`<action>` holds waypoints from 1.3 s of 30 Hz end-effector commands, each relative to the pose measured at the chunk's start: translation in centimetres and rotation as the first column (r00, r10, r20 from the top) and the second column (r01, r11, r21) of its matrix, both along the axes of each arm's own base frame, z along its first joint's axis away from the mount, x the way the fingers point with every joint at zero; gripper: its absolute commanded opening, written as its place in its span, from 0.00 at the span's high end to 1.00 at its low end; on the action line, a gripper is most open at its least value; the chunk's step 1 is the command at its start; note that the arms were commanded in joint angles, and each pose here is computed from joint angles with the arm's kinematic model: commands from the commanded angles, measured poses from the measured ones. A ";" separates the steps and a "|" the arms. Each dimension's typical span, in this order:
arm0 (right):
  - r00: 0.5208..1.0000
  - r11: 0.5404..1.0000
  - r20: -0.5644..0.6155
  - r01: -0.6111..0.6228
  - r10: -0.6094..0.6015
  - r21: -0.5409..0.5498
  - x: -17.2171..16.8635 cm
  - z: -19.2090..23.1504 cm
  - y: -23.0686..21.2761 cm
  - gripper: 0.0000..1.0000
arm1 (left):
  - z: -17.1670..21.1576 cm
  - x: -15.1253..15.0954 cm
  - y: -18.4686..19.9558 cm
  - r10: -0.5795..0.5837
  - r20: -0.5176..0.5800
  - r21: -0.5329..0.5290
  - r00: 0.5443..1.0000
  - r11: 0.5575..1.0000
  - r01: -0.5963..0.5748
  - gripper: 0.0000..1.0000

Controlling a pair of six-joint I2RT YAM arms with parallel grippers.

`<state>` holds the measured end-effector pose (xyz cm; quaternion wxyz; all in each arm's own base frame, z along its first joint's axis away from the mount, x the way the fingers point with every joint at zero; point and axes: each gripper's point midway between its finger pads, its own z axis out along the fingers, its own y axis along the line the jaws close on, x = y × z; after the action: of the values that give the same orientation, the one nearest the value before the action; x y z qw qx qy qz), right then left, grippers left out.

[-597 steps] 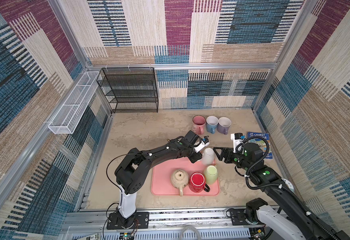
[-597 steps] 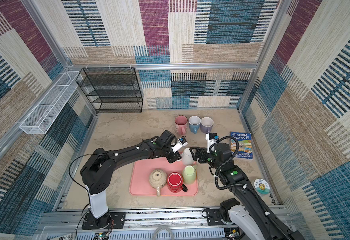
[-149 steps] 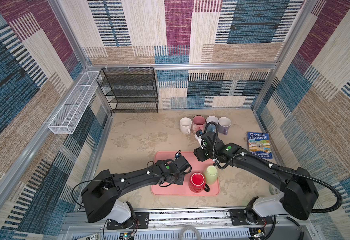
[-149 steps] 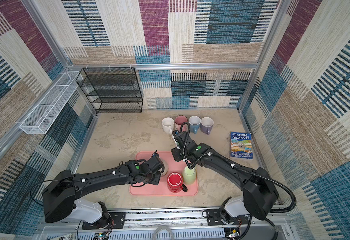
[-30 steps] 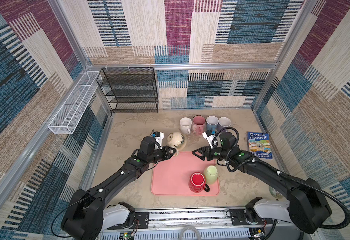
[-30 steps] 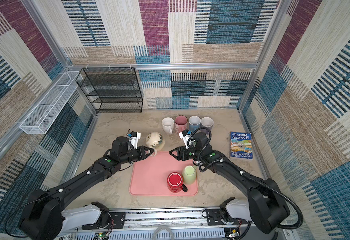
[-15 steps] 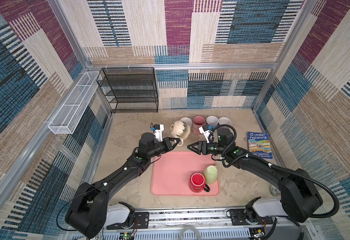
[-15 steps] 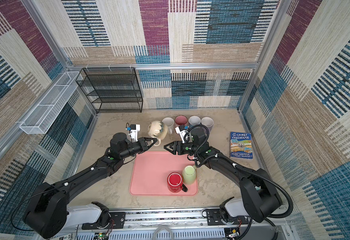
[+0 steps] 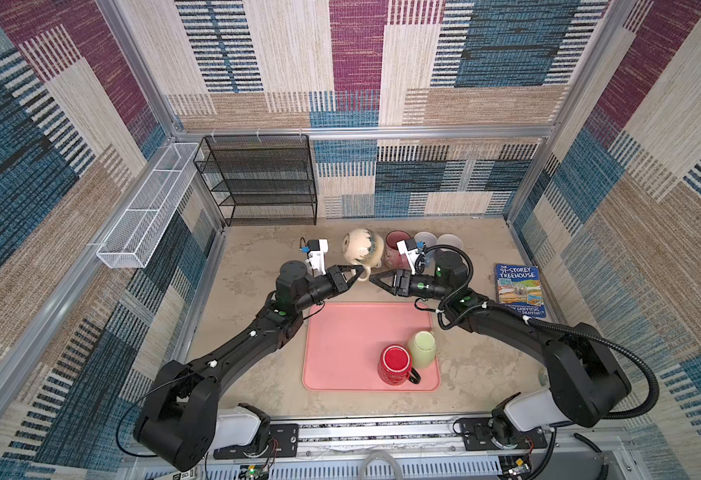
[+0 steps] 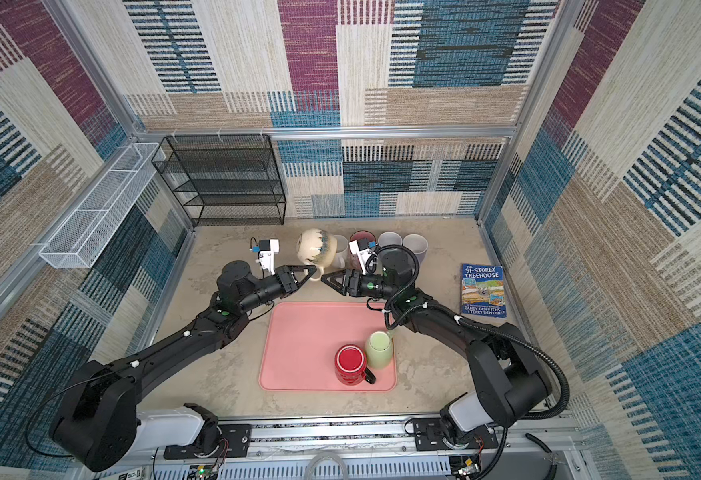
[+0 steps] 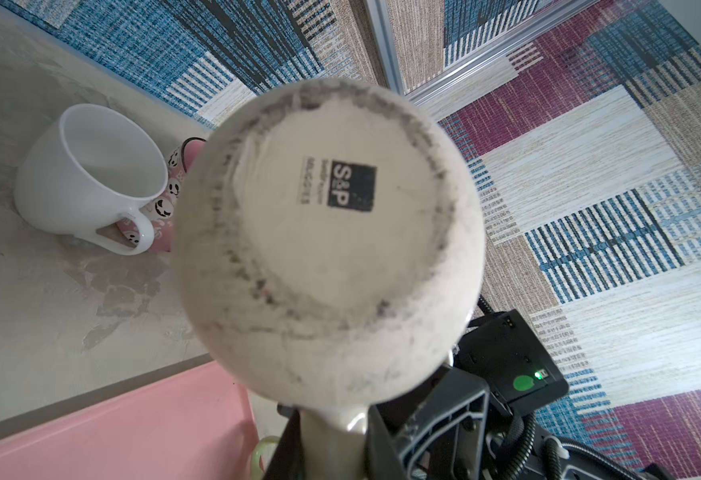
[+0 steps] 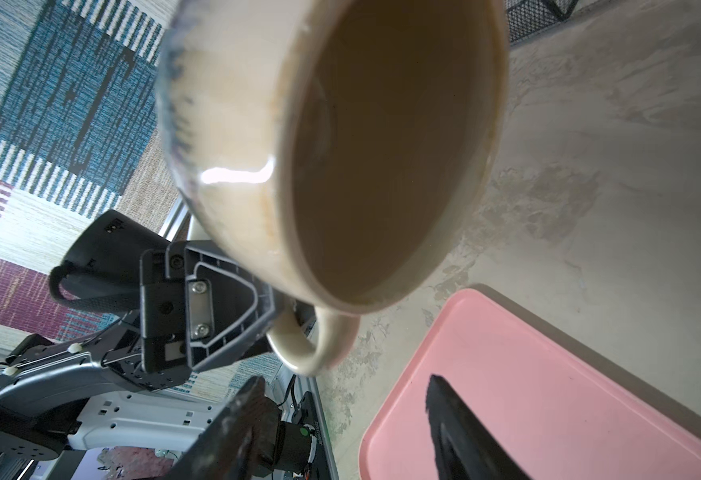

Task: Turn the mug right side up
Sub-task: 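Close the right gripper on the cream mug's rim while the left holds it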

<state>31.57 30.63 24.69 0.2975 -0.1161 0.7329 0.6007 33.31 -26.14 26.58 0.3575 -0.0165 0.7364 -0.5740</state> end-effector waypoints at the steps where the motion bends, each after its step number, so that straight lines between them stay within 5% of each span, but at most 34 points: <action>1: 0.999 0.996 0.042 -0.024 0.021 0.084 0.2 2.6 0.5 0.37 | 4.1 -0.3 -0.3 -0.021 0.153 -0.072 0.988 0.997 0.032 1.00; 16: 1.000 0.992 0.000 -0.029 0.030 0.123 1.5 2.3 1.4 0.55 | 5.3 -0.2 -0.5 -0.030 0.183 -0.085 0.983 0.995 0.046 1.00; 30: 1.000 0.983 -0.024 -0.002 0.007 0.183 2.5 2.9 1.5 0.58 | 4.7 0.1 -1.2 -0.043 0.185 -0.081 0.982 0.995 0.058 1.00; 39: 0.999 0.979 -0.039 0.004 0.005 0.204 2.8 2.7 1.7 0.69 | 4.3 0.3 -1.5 -0.046 0.184 -0.092 0.982 0.994 0.064 1.00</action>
<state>34.25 32.20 26.06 0.2778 -0.0678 0.6931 0.6617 33.89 -27.48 27.73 0.3663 0.0049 0.7156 -0.5947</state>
